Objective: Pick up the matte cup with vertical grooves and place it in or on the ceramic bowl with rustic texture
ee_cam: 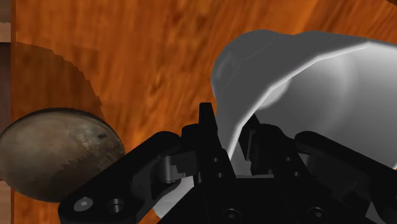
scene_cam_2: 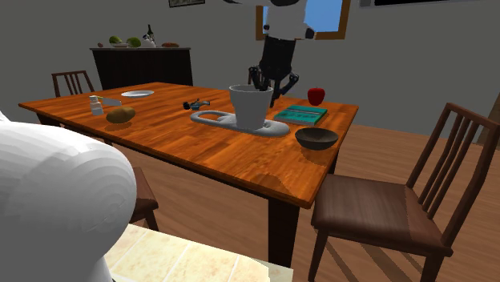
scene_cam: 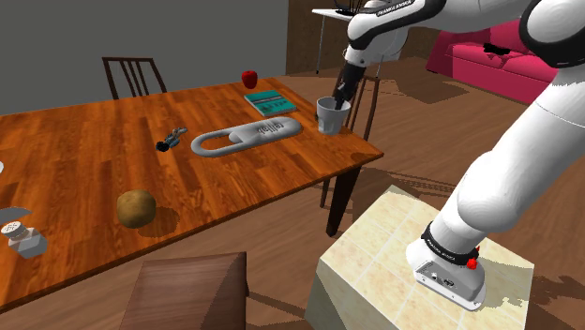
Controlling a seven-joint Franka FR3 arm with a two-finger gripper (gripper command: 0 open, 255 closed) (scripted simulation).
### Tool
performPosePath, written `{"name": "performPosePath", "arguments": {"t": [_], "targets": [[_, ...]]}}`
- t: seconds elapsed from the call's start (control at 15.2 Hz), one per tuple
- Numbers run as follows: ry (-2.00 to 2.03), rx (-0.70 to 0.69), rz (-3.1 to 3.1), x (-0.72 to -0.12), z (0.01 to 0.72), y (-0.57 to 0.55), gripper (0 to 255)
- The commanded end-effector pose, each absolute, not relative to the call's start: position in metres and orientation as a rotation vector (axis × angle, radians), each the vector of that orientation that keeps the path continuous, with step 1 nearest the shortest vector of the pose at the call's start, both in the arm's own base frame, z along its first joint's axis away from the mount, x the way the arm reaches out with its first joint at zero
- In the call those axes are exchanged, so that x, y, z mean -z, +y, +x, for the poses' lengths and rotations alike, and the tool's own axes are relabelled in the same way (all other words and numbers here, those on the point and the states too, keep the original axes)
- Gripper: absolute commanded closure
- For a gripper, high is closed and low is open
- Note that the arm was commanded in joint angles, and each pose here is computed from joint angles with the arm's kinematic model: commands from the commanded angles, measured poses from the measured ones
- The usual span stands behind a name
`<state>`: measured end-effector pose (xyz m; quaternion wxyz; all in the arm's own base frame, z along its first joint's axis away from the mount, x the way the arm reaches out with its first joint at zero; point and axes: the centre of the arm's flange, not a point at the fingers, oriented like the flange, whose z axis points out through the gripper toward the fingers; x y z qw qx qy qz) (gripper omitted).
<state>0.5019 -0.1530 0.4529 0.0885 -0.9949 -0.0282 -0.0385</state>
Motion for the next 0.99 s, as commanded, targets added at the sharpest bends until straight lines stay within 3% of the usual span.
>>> {"name": "performPosePath", "arguments": {"t": [0.0,0.92], "targets": [[-0.084,0.114,-2.961,-0.464,0.502,-0.153,255],[-0.084,0.114,-2.961,-0.488,0.602,-0.291,255]]}}
